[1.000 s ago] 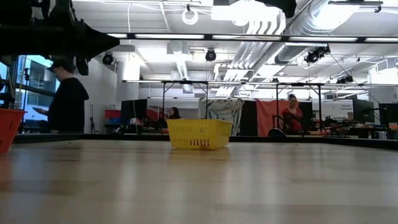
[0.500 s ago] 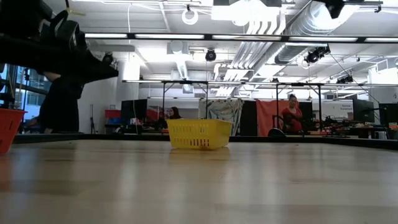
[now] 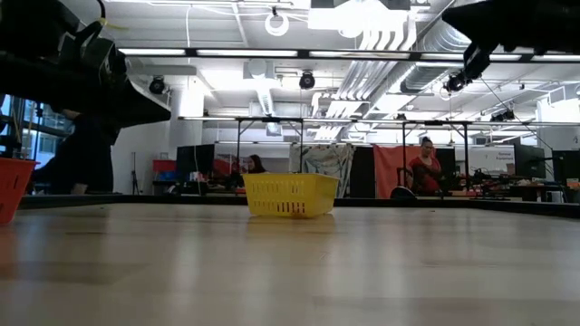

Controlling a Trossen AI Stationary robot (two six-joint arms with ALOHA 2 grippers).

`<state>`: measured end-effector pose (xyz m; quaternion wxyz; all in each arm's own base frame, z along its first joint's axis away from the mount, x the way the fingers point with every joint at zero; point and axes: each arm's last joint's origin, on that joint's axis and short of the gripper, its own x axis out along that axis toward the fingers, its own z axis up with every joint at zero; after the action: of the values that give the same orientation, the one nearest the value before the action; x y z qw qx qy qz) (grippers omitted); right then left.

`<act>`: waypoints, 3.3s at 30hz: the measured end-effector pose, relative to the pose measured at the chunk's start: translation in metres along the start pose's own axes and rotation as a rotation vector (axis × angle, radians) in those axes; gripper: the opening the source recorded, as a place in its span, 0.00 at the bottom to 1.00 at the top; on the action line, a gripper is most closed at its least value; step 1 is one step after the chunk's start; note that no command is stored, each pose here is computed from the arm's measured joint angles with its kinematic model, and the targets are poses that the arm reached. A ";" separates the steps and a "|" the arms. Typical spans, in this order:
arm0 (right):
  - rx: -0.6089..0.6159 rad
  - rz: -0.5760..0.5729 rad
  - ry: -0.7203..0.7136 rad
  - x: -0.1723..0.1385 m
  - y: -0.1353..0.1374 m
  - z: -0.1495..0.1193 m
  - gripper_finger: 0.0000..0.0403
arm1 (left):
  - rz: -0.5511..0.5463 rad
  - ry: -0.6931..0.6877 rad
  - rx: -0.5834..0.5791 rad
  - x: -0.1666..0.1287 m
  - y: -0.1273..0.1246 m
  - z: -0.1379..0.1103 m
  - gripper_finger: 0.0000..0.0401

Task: Sort Halloween decoration
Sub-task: Return to Home Position

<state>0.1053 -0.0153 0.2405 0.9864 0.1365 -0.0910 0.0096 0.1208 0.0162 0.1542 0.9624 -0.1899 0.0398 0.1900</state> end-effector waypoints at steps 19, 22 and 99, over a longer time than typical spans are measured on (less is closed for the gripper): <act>0.012 0.073 -0.043 -0.014 -0.008 -0.039 0.00 | -0.033 -0.075 -0.025 -0.006 -0.001 0.008 0.01; 0.032 0.079 -0.060 -0.015 -0.009 -0.044 0.00 | -0.043 -0.100 -0.033 -0.008 -0.002 0.010 0.01; -0.273 -0.008 0.165 -0.021 0.000 -0.073 0.00 | -0.182 -0.126 -0.049 -0.028 -0.006 0.011 0.01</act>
<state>0.0979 0.0045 0.1679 0.9999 0.0003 -0.0096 0.0043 0.0975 0.0060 0.1706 0.9714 -0.2037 -0.0429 0.1145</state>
